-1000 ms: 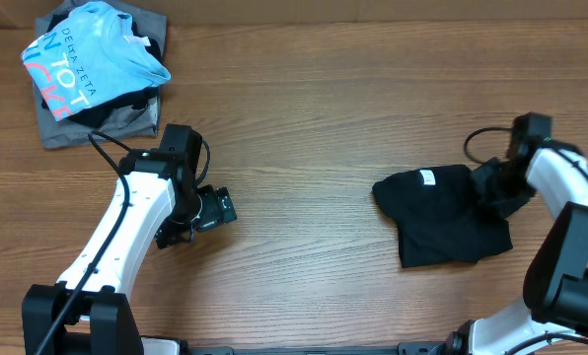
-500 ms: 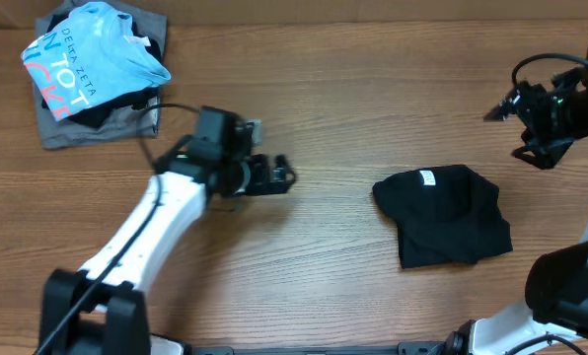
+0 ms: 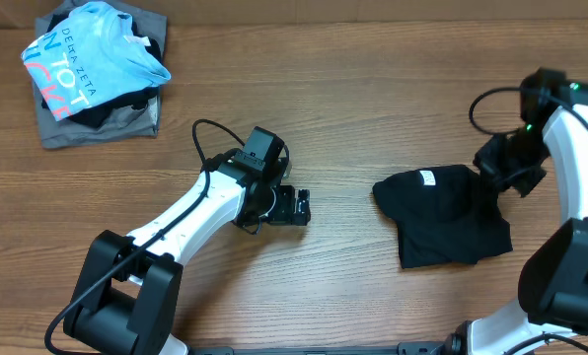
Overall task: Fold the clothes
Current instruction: 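Move the left gripper toward the bundle's left side, right gripper to its right, then grasp the black bundle with both grippers and lift it, then carry the bundle with the left gripper onto the blue-grey stack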
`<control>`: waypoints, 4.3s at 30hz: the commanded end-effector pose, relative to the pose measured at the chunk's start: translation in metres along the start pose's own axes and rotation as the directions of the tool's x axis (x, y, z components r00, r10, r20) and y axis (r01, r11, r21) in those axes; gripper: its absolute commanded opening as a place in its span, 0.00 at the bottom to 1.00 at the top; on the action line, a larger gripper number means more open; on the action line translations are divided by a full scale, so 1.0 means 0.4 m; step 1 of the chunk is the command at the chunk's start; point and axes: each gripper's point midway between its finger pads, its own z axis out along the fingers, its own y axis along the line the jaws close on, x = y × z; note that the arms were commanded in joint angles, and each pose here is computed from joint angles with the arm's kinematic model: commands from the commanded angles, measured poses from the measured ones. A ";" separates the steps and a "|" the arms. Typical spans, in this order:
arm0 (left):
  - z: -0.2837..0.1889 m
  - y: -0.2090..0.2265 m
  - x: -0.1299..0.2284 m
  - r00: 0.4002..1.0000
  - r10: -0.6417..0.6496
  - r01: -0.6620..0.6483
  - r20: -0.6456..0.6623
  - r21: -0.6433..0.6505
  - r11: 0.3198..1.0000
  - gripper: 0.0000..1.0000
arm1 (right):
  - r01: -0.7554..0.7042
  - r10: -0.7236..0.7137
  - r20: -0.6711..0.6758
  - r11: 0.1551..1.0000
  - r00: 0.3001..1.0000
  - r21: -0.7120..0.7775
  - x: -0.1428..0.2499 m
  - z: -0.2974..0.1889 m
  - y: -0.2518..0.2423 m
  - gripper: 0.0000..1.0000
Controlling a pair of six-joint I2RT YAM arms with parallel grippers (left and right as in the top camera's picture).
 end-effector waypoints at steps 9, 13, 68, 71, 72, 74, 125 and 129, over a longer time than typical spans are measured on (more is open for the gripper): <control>0.002 0.037 0.007 1.000 -0.020 0.019 -0.008 -0.068 0.997 1.00 | -0.197 0.196 0.020 0.969 0.980 0.147 0.015 0.158 -0.114 0.04; 0.002 0.037 0.007 1.000 -0.021 0.020 -0.009 -0.068 0.997 1.00 | -0.161 0.160 0.015 0.981 0.987 0.104 0.033 0.212 -0.076 0.04; 0.014 -0.004 -0.103 0.965 0.235 -0.256 0.114 0.224 0.941 1.00 | 0.652 -0.652 -0.052 0.758 0.756 -0.021 0.452 0.153 0.266 0.21; 0.034 0.008 -0.110 0.964 0.240 -0.260 0.112 0.221 0.940 1.00 | 0.689 -0.689 -0.057 0.724 0.723 -0.013 0.461 0.071 0.257 0.37; 0.043 0.009 -0.111 0.964 0.241 -0.260 0.109 0.223 0.939 1.00 | 0.694 -0.693 -0.064 0.720 0.718 -0.009 0.466 0.041 0.248 0.44; 0.063 0.009 -0.106 0.967 0.238 -0.253 0.091 0.245 0.936 1.00 | 0.705 -0.704 -0.065 0.709 0.707 -0.010 0.478 -0.023 0.232 0.64; 0.004 0.260 -0.429 0.891 0.007 -0.033 0.454 0.050 0.998 0.04 | 0.716 -0.703 0.139 0.681 0.698 -0.154 0.532 -0.254 0.176 0.90; -0.081 0.342 -0.498 0.843 -0.038 0.014 0.537 0.048 0.999 0.04 | 0.687 -0.676 0.125 0.710 0.726 -0.155 0.533 -0.253 0.171 0.93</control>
